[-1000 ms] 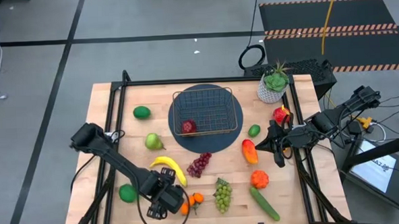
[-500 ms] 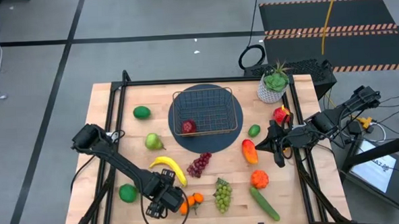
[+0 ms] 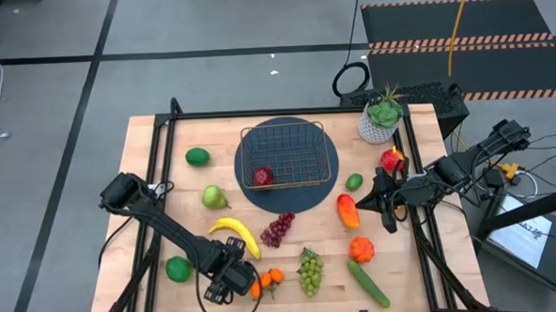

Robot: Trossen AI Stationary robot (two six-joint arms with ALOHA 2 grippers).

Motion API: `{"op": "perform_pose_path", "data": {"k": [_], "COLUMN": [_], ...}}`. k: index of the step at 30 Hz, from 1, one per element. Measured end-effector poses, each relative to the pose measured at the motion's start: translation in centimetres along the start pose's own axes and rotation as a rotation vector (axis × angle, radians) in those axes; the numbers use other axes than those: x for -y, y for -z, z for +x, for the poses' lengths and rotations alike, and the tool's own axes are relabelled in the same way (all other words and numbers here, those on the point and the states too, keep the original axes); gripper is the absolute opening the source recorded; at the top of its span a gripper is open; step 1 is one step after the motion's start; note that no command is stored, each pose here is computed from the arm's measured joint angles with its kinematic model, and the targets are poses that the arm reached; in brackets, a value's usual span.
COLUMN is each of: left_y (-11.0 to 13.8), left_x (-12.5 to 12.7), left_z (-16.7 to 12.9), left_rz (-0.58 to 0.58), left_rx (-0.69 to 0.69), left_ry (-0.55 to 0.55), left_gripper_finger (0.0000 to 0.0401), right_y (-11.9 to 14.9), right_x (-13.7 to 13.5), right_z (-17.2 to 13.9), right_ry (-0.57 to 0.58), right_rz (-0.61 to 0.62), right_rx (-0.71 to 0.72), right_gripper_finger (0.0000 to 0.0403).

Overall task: Build produce basket
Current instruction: Put the dark red apple into the wire basket

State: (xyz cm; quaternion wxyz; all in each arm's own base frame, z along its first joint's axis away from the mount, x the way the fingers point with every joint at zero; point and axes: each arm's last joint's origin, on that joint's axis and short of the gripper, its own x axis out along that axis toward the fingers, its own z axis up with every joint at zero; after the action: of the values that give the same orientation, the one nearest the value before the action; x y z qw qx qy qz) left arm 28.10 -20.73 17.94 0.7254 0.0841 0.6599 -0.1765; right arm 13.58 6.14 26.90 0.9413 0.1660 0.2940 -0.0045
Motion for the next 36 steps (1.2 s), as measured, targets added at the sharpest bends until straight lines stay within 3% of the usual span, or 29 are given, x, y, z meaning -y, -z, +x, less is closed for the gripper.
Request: {"op": "perform_pose_path", "data": {"k": [7, 18, 27, 36], "left_y": [-0.5, -1.4, -3.2, -5.4], "left_x": [-0.3, -0.9, -2.6, -4.9], "left_z": [0.0, -0.8, -4.1, -9.3], "left_rz": [-0.008, -0.146, -0.285, -0.326], "left_rx": [0.046, 0.091, 0.139, 0.268], "left_ry": [0.01, 0.023, -0.011, -0.097], "left_gripper_finger": [0.0289, 0.0287, 0.028, 0.0278], "right_y": [0.0, 0.0, 0.0, 0.0], "right_x": [0.0, 0.0, 0.0, 0.0], "right_z": [0.0, 0.0, 0.0, 0.0], "right_ry": [0.0, 0.0, 0.0, 0.0], "right_rz": [0.0, 0.0, 0.0, 0.0], "right_rx": [0.0, 0.0, 0.0, 0.0], "right_gripper_finger": [0.0008, 0.0008, 0.0008, 0.0008]}}
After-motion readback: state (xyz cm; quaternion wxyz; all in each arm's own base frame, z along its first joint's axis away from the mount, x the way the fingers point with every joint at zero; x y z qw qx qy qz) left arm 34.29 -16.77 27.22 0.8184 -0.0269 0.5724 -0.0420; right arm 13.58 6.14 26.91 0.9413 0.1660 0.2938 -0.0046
